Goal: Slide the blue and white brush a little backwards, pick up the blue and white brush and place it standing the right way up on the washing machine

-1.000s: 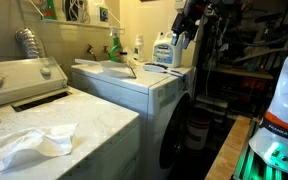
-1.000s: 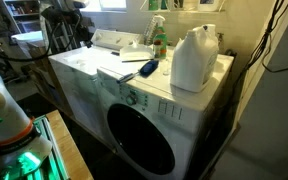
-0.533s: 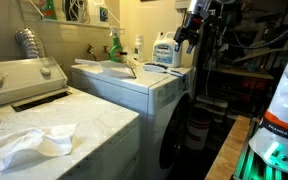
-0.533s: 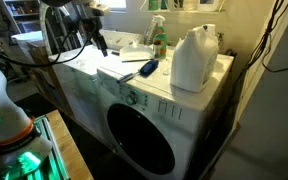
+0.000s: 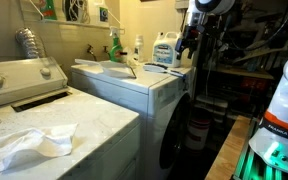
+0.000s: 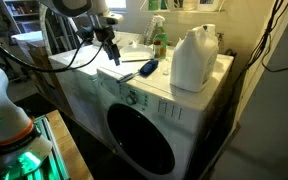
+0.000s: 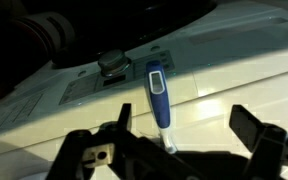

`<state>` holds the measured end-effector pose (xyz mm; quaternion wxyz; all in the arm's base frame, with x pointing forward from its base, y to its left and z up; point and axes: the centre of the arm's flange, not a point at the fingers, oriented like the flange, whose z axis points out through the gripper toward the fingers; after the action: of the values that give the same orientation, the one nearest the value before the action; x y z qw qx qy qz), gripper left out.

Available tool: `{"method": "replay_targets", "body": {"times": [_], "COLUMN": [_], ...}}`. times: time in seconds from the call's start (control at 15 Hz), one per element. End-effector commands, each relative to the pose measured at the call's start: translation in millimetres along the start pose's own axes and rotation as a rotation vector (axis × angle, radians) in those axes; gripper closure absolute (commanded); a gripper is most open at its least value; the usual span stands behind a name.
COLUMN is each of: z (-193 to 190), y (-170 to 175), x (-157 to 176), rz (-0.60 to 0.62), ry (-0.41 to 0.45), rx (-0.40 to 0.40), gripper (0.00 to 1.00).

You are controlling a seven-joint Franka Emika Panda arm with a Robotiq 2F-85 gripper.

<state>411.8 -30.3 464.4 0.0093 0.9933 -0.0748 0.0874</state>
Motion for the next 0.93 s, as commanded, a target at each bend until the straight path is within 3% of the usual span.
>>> {"method": "replay_targets", "body": {"times": [0.0, 0.27, 0.6, 0.87], "z": [0, 7, 30, 49], "y": [-1, 5, 20, 24], "x": [0, 13, 42, 56], "rz": [-0.002, 0.007, -0.127, -0.210], "ry": [0.001, -0.001, 0.099, 0.084], "rx": [0.000, 0.003, -0.006, 0.050], "gripper": [0.00, 0.00, 0.00, 0.00]}}
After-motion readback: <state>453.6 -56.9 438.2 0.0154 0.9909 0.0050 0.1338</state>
